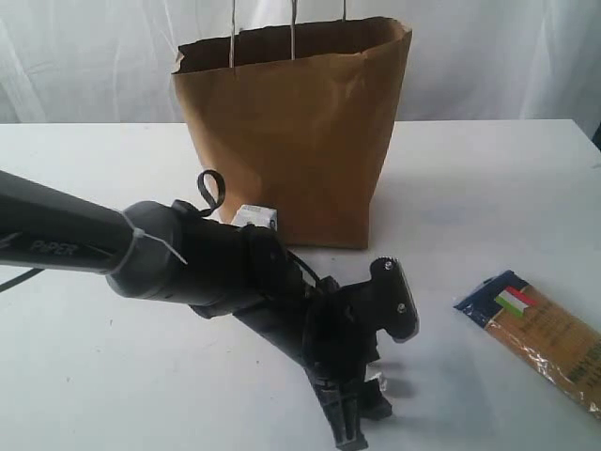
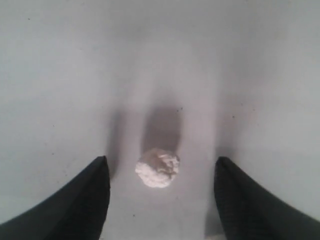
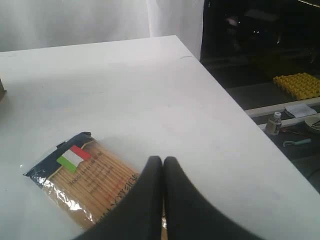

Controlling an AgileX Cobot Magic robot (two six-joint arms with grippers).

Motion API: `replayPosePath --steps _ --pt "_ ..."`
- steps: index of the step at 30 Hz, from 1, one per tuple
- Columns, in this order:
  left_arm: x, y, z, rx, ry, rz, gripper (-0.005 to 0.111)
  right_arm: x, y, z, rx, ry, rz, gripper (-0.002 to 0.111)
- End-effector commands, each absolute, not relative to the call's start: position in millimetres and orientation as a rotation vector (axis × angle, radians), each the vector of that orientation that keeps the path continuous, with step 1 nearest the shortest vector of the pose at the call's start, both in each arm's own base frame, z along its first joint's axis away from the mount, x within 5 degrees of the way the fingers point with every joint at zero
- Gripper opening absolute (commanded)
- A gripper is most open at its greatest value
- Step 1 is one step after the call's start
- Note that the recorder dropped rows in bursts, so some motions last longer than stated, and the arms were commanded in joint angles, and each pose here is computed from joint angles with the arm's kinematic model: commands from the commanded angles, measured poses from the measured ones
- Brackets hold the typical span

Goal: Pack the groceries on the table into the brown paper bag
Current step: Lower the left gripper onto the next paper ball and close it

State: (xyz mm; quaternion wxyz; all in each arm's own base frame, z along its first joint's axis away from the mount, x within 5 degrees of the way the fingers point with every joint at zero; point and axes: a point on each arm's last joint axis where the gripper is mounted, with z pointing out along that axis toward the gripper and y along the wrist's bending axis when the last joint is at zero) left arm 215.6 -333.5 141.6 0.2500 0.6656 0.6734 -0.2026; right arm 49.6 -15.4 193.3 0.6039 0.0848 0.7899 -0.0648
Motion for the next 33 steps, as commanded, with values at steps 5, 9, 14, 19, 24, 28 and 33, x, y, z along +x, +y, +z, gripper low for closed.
replayPosePath --steps 5,9,14,19,24,28,33 --pt "217 -338 145 1.720 1.865 -0.580 0.058 50 -15 192 0.192 1.818 -0.151 0.000" --pt "216 -338 145 1.726 1.866 -0.587 0.041 50 -15 192 0.192 1.818 -0.151 0.000" --pt "216 -338 145 1.717 1.877 -0.592 0.022 50 -15 192 0.192 1.818 -0.151 0.000" --pt "216 -338 145 1.717 1.873 -0.586 0.000 50 -15 192 0.192 1.818 -0.151 0.000" --pt "215 -337 161 1.711 1.827 -0.580 0.000 50 -15 192 0.192 1.818 -0.151 0.000" --pt "210 -331 198 1.684 1.753 -0.616 0.000 50 -15 192 0.192 1.818 -0.151 0.000" --pt "190 -316 260 1.645 1.653 -0.727 0.000 50 -15 192 0.192 1.818 -0.151 0.000"
